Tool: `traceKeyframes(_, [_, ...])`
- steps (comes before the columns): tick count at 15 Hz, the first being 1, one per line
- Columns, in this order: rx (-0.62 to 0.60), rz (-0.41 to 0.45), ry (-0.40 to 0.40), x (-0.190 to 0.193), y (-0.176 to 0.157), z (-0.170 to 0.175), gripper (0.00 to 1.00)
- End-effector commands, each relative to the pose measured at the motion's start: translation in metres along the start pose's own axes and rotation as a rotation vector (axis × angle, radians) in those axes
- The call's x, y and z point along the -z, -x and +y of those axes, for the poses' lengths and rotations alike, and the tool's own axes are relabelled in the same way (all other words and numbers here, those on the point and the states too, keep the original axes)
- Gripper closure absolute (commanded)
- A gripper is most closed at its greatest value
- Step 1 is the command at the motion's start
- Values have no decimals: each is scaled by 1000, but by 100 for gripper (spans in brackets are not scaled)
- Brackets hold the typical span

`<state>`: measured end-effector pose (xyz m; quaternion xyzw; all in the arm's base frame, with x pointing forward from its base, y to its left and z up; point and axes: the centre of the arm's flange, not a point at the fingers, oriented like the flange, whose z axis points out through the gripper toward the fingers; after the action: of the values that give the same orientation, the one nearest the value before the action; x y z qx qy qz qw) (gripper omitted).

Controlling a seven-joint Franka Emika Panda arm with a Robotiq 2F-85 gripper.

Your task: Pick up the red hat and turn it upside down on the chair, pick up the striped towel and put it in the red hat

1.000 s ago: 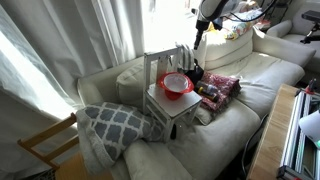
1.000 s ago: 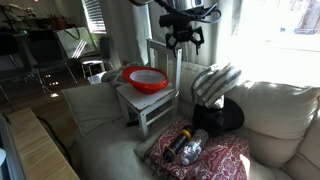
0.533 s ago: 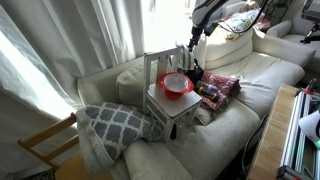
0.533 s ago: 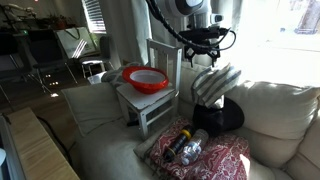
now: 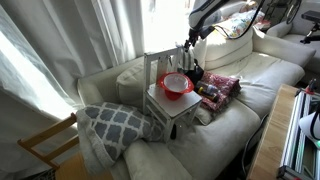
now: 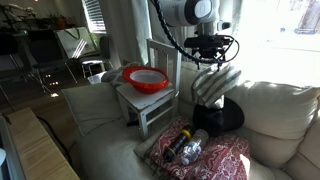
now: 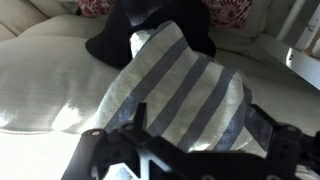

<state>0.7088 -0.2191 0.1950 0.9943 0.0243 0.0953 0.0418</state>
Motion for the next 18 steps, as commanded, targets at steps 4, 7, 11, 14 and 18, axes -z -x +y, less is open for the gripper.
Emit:
traceKeyframes(4, [-129,-55,-91,-55,-26,22,0])
traceKeyframes(7, [-151,-19,-90,-79,-32,25,0])
traceKeyframes(11, [-175,74,-69,-98,-44,26,0])
traceKeyframes(14, [-192,121,-30,-111,-49,27,0])
traceKeyframes(18, [-233,151,-14,-131,-49,29,29])
